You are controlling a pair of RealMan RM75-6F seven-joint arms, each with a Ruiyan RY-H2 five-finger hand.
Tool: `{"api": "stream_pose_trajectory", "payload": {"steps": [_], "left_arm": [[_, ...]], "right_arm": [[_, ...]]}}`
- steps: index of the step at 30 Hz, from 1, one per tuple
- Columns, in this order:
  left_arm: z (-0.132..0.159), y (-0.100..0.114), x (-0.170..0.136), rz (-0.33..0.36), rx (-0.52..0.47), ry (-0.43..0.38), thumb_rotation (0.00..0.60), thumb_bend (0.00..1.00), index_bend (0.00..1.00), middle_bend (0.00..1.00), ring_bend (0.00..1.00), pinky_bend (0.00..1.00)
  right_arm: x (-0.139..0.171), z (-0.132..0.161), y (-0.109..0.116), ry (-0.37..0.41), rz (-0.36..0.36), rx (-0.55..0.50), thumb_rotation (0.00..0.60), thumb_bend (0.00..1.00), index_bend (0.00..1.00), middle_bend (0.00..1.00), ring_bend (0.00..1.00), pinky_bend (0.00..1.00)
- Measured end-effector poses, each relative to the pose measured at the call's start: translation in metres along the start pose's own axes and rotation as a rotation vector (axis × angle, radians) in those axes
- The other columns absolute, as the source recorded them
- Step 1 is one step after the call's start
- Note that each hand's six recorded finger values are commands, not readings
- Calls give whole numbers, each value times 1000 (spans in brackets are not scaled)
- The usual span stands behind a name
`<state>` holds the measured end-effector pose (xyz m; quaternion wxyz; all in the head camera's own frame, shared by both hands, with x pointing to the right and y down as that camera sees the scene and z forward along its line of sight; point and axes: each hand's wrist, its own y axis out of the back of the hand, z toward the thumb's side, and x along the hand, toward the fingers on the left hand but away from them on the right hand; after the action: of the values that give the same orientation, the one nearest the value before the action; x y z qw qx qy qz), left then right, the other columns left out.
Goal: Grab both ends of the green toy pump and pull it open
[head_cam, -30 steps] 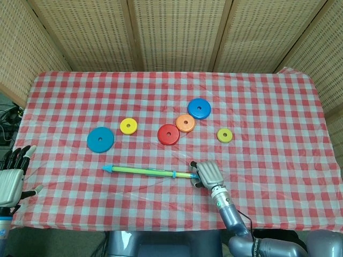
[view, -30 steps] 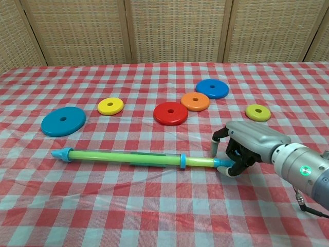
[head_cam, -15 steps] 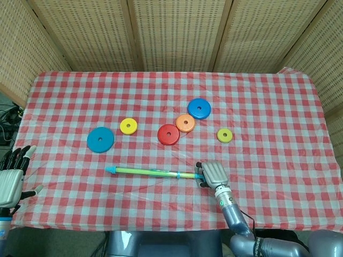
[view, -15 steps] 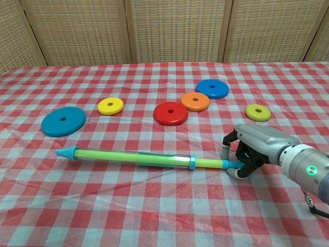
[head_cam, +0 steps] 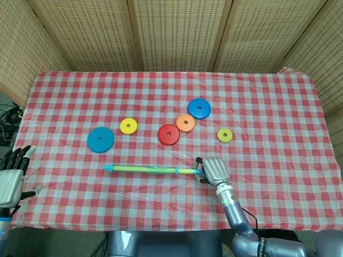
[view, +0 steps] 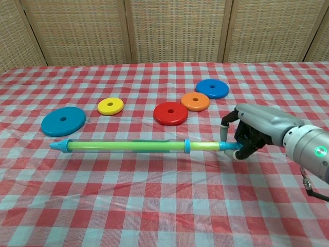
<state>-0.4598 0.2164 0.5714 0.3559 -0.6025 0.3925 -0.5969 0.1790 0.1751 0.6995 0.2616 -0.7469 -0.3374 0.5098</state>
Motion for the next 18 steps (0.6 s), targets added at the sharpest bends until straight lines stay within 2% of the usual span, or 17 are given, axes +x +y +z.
{"api": "stream_pose_trajectory", "payload": {"steps": [10,18], "left_arm": [[6,3,16,-25,-33,5,600,66,0,0,0,0],[29,15,56,-42,-35,-24,600,99,45,0,0,0]], "right_arm": [[-12,9,43,-9,-67,16,600,558,694,999,961,719],[-36,18,75,-30,-107,18,600,571,704,1000,964,719]]}}
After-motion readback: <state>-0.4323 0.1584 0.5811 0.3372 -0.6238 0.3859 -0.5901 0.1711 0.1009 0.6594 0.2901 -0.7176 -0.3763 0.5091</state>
